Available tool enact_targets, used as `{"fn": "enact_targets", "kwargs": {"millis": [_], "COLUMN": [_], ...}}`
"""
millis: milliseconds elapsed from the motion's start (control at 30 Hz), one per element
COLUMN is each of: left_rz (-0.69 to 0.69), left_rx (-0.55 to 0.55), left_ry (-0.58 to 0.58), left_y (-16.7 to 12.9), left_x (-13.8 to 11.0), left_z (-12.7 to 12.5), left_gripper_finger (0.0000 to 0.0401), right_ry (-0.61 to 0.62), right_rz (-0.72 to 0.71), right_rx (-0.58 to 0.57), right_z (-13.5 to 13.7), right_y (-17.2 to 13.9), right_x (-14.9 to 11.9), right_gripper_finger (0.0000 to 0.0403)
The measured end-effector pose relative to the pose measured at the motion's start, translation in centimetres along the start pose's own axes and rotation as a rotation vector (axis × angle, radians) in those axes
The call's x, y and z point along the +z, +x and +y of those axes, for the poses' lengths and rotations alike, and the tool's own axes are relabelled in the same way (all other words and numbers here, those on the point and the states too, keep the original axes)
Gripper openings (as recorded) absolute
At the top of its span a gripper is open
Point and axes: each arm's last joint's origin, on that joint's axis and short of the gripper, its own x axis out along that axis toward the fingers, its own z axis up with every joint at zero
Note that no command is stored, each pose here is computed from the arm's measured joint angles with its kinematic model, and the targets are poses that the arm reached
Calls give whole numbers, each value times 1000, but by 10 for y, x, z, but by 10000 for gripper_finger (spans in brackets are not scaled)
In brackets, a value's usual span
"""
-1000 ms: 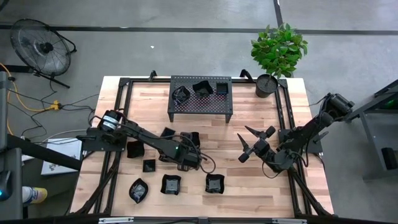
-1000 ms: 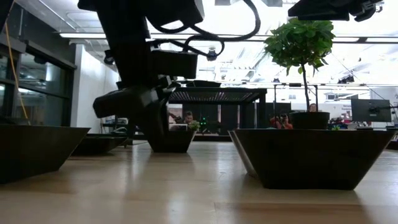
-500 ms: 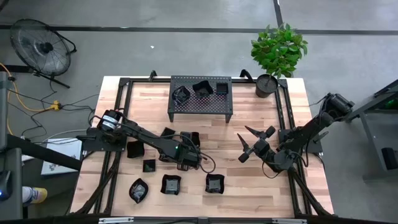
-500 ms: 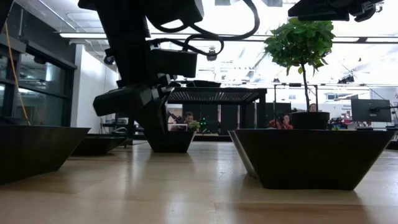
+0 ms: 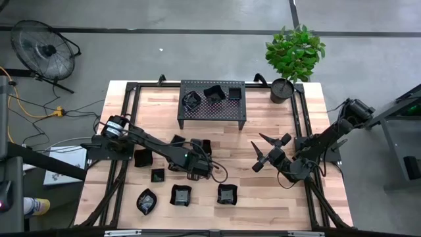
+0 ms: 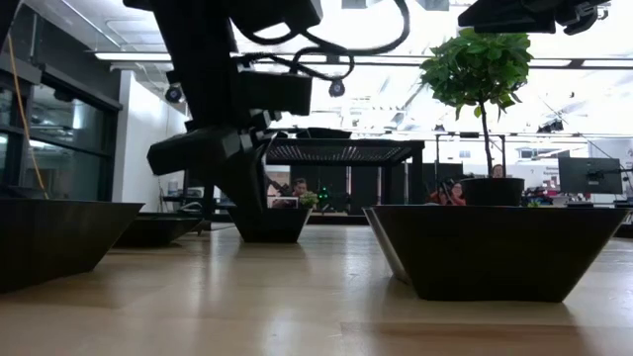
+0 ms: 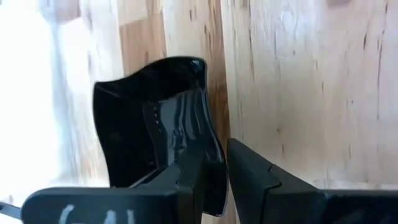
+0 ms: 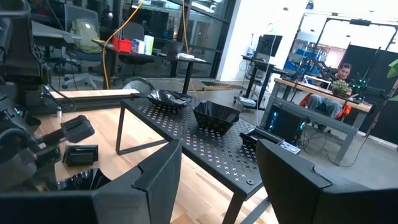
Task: Pick & Place Mini shaped plates
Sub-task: Stack the distorted square plate on top of the distorted square plate on the shelf
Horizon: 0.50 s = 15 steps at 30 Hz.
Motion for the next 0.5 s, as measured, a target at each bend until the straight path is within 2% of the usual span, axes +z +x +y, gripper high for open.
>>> {"fn": "enact_targets", "kwargs": {"millis": [500], "left_rz": [10], "left_rx": [3], "left_ry": [3], "left_y": [-2], "left_x": [-1], "left_z": [1], "left_gripper_finger": [62], "right_ry": [6], "right_rz": [0], "right_rx": [0], "right_z": [0], "right_y": [0], "right_x": [-1], "right_gripper_finger": [204]}}
